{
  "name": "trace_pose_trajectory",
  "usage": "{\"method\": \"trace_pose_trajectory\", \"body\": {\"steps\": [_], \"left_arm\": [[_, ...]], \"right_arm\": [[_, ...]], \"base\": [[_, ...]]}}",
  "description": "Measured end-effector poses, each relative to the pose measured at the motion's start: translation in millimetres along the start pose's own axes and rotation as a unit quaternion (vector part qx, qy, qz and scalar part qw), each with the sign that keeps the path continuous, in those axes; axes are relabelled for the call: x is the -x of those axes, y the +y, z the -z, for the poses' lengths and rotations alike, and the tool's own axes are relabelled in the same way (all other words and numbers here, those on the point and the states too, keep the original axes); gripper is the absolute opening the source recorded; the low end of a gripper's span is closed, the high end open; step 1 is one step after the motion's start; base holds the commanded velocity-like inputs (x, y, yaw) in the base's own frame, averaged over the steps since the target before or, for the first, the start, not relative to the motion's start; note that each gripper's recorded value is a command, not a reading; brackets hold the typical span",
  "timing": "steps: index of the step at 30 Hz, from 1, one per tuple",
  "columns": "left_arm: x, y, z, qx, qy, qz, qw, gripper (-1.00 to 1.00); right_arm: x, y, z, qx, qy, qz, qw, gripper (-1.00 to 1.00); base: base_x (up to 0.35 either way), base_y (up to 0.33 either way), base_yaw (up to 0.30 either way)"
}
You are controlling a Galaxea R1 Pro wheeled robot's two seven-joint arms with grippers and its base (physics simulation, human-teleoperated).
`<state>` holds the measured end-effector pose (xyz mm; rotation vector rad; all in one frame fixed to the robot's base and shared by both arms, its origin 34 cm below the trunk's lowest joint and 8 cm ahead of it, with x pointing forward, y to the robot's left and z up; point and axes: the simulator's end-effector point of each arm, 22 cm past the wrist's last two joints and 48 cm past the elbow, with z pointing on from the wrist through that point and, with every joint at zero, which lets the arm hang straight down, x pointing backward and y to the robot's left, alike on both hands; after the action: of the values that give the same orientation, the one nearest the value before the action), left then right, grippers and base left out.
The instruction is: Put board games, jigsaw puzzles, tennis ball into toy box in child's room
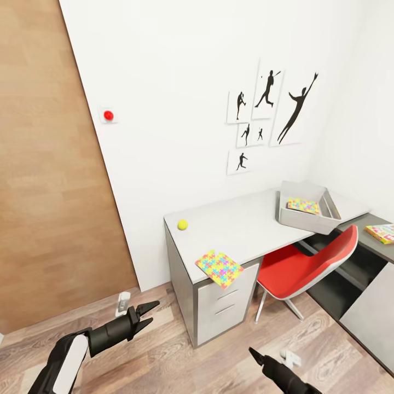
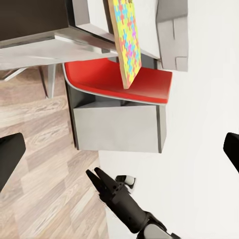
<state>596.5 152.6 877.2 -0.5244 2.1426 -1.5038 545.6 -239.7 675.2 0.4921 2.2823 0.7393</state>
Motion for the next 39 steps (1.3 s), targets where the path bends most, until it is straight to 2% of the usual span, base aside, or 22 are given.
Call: {"method": "trace_pose_trajectory", "body": {"steps": [3, 7, 13, 18, 21, 22, 26, 27, 28, 31, 35, 39], "left_arm": [[0.0, 3.3, -1.4, 0.0, 0.0, 0.0, 1.0, 1.0], [0.0, 7.7, -3.2, 0.0, 0.0, 0.0, 1.0, 1.0], [-0.2, 14.6, -6.0, 0.0, 0.0, 0.0, 1.0, 1.0], [-0.6, 20.6, -8.3, 0.0, 0.0, 0.0, 1.0, 1.0], [-0.8, 24.1, -9.8, 0.0, 0.0, -0.001, 1.0, 1.0], [-1.0, 25.2, -10.3, 0.0, 0.0, -0.001, 1.0, 1.0], [-1.2, 30.0, -12.1, -0.001, 0.0, -0.001, 1.0, 1.0], [-1.4, 31.2, -12.6, -0.001, 0.0, -0.001, 1.0, 1.0], [-1.5, 32.5, -13.0, -0.001, 0.0, -0.001, 1.0, 1.0], [-1.8, 36.2, -14.4, -0.001, 0.0, -0.001, 1.0, 1.0], [-2.2, 41.1, -16.3, -0.002, 0.0, -0.001, 1.0, 1.0], [-3.0, 46.2, -18.6, -0.002, 0.0, -0.001, 1.0, 1.0]], "right_arm": [[4.5, 13.9, 4.2, 0.054, -0.001, 0.006, 0.9985, 1.0], [-0.1, 27.2, 9.7, 0.105, 0.003, 0.007, 0.9945, 1.0], [-3.1, 42.2, 14.1, 0.159, 0.004, 0.008, 0.9873, 1.0], [-4.2, 60.5, 16.6, 0.208, 0.003, 0.01, 0.9781, 1.0], [-0.2, 81.5, 16.6, 0.248, -0.002, 0.013, 0.9687, 1.0], [4.8, 96.0, 16.2, 0.27, -0.006, 0.016, 0.9628, 1.0], [23.3, 128.5, 15.9, 0.318, -0.02, 0.028, 0.9474, 1.0], [34.5, 146.1, 18.0, 0.341, -0.025, 0.035, 0.9392, 1.0], [40.0, 154.6, 18.6, 0.351, -0.027, 0.038, 0.9354, 1.0], [64.5, 181.6, 19.0, 0.369, -0.036, 0.048, 0.9277, 1.0], [100.1, 203.5, 19.8, 0.369, -0.062, 0.06, 0.9254, 1.0], [162.3, 232.3, 25.3, 0.344, -0.123, 0.072, 0.928, 1.0]], "base": [[0.0, 0.0, 0.0], [0.0, 0.0, 0.0], [0.0, 0.0, 0.0], [0.0, 0.0, 0.0], [0.0, 0.0, 0.0], [0.0, 0.0, 0.0], [0.0, 0.0, 0.0], [0.0, 0.0, 0.0], [0.0, 0.0, 0.0], [0.0, 0.0, 0.0], [0.0, 0.0, 0.0], [0.0, 0.0, 0.0]]}}
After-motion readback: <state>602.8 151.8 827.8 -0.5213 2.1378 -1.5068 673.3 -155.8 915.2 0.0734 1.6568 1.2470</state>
